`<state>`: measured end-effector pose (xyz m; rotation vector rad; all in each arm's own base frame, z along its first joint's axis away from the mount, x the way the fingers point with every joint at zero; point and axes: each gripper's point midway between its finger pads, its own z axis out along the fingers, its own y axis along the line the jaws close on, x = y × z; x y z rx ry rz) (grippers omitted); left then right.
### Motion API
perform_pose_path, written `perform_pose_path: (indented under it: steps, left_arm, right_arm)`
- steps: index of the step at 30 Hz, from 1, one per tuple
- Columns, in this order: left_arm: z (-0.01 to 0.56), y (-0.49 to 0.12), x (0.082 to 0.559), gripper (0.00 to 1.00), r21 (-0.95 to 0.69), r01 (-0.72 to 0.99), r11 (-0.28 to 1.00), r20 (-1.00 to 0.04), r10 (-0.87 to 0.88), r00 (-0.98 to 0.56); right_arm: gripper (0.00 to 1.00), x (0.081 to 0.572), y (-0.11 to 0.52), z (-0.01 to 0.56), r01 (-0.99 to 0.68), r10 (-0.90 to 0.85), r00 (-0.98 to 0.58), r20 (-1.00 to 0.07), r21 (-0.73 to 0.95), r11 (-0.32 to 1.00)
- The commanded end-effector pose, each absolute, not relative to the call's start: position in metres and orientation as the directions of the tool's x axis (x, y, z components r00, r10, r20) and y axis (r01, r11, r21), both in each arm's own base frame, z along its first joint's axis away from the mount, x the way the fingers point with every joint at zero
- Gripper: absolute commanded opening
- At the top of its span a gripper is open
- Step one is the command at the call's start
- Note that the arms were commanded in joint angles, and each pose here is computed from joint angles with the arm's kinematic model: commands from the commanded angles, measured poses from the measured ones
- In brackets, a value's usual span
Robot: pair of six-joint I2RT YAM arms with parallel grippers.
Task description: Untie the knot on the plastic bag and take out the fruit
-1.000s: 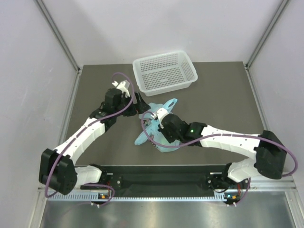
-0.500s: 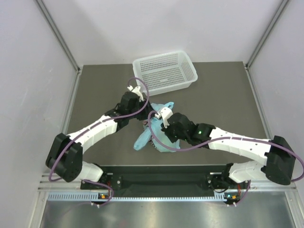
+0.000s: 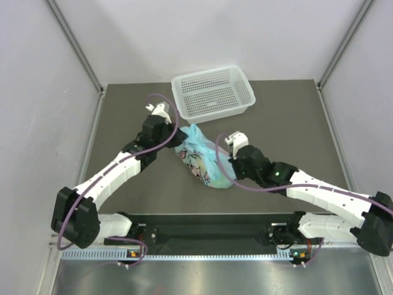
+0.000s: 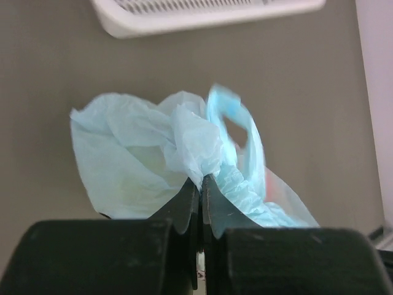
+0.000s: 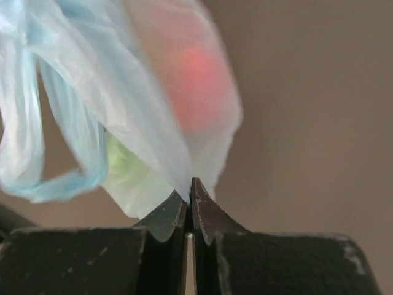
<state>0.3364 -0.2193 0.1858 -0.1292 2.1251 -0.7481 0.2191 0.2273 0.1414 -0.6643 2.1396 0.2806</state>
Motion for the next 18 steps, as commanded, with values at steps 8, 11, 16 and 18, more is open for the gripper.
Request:
perform_pose_path:
  steps: [8, 11, 16, 18]
  left_arm:
    - [0.184, -0.133, 0.357, 0.00, -0.558, 0.020, 0.830, -0.716, -0.469, -0.517]
    - [0.176, -0.139, 0.347, 0.00, -0.581, 0.032, 0.813, -0.689, -0.470, -0.552]
    - [0.173, -0.159, 0.328, 0.00, -0.686, 0.089, 0.722, -0.617, -0.513, -0.596]
    - [0.171, -0.163, 0.324, 0.00, -0.708, 0.090, 0.701, -0.595, -0.523, -0.611]
  right_arm:
    - [0.12, 0.256, 0.100, 0.167, -0.009, 0.009, -0.535, -0.845, 0.016, 1.000]
    - [0.51, 0.261, 0.090, 0.184, 0.034, 0.047, -0.498, -0.866, 0.035, 0.999]
    - [0.75, 0.257, 0.144, 0.208, -0.303, -0.062, -0.473, -0.879, 0.097, 0.948]
    - [0.77, 0.251, 0.175, 0.222, -0.453, -0.130, -0.428, -0.894, 0.088, 0.887]
